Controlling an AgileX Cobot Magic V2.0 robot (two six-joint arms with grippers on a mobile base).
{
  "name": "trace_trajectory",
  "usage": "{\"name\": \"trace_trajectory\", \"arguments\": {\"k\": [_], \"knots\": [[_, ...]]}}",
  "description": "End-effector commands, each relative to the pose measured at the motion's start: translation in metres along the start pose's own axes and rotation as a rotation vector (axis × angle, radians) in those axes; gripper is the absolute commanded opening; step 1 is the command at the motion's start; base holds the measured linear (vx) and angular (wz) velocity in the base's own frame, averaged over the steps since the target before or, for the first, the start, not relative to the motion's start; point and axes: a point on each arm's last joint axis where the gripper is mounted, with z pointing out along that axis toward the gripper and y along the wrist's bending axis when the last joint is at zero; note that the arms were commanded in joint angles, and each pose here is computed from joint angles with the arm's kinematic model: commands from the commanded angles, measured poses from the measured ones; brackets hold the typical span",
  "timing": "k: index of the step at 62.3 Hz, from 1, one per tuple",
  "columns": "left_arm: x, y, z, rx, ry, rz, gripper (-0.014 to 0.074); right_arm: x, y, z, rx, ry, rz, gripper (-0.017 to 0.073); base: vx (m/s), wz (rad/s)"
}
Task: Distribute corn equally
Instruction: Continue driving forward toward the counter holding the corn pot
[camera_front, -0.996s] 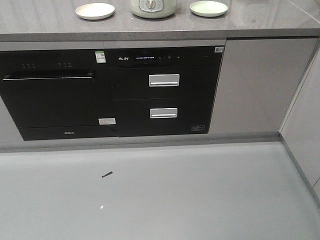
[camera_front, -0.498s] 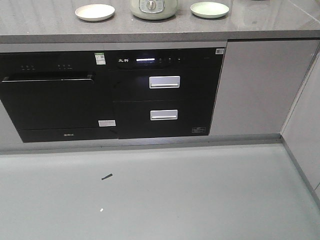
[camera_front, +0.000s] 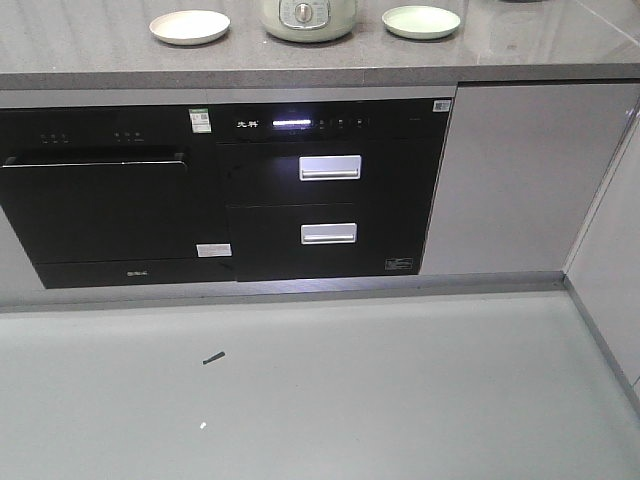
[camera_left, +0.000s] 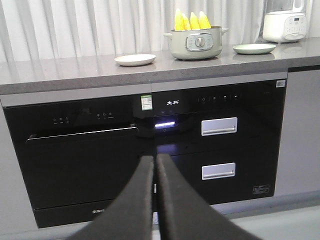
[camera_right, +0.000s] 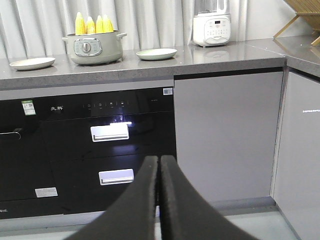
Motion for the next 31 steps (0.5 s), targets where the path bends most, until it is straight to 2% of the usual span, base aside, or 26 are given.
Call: {"name": "trace_trajectory", "arguments": {"k": [1, 31], "knots": [[-0.0058, 0.0011, -0.0014, -0.011, -0.081, -0.014, -0.0006, -0.0039, 0.0001, -0.0002, -0.004, -0.068, -0.017, -0.0001, 0.03, 0.00], [-0.0058, 0.0011, -0.0014, -0.011, -0.081, -0.014, -0.0006, -0.0039, 0.0001, -0.0002, -0.004, -0.068, -0.017, -0.0001, 0.04, 0.00]]}}
